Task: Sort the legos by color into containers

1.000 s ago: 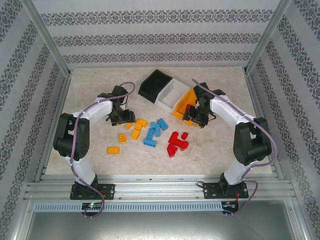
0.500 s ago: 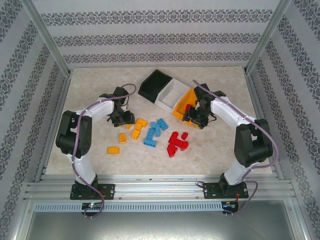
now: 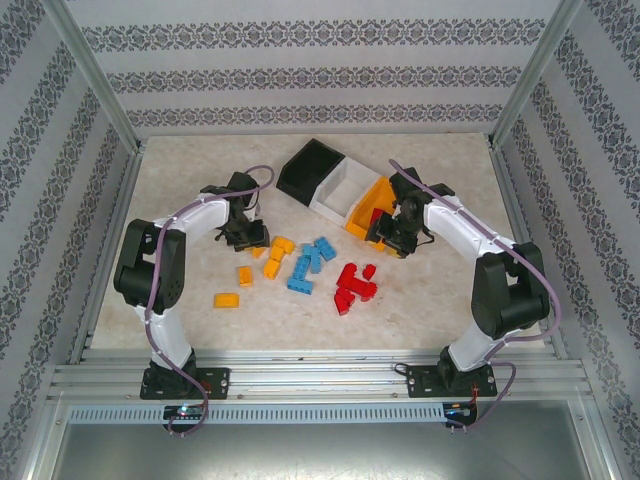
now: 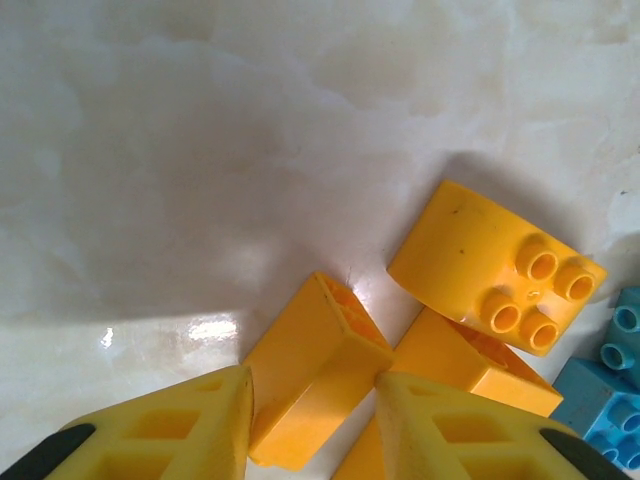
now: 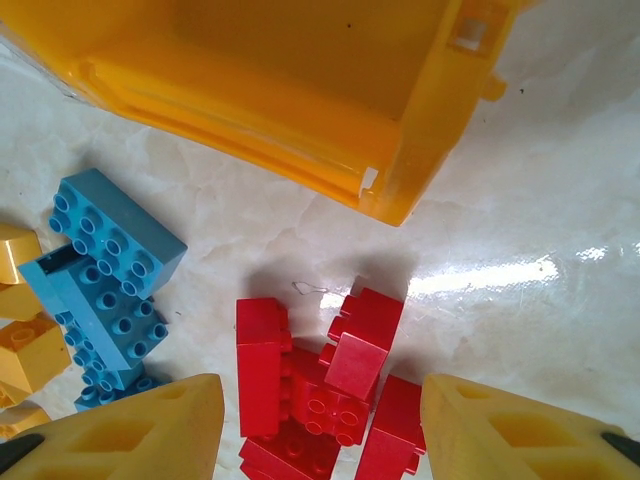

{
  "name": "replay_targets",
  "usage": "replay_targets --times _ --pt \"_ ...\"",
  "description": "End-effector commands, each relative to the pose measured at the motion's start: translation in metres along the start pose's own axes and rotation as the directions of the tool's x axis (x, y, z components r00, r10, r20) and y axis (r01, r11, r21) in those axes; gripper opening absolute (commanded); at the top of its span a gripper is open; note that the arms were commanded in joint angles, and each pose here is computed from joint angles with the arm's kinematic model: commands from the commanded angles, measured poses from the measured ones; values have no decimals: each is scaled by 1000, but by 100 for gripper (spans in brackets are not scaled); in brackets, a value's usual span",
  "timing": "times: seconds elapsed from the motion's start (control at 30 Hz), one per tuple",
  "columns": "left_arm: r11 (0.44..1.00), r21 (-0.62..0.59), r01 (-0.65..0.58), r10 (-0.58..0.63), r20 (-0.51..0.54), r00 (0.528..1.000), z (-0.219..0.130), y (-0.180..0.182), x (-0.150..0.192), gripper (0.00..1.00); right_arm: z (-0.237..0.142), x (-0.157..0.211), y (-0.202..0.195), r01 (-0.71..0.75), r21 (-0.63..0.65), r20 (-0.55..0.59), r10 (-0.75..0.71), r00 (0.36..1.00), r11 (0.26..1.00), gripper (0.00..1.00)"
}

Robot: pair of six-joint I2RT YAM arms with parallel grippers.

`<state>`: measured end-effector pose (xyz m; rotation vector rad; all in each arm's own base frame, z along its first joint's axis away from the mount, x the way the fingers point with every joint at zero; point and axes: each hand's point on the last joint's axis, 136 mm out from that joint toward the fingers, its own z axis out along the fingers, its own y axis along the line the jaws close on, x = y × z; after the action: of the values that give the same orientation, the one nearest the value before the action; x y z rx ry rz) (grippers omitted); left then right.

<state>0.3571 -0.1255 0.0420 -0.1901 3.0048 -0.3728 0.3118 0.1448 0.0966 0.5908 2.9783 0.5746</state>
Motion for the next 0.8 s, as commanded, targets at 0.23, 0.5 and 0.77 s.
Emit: replay_targets --times 0.23,0.5,0.77 --pt "996 -86 -9 4 -59 998 18 21 13 57 2 1 10 -8 -15 -14 8 1000 1000 56" --pt "996 -90 -9 2 -78 997 26 22 12 50 4 2 9 -9 -14 -18 9 1000 1000 55" --pt "996 -91 -15 8 -80 997 24 20 7 25 7 1 8 -8 -5 -22 8 1000 1000 56"
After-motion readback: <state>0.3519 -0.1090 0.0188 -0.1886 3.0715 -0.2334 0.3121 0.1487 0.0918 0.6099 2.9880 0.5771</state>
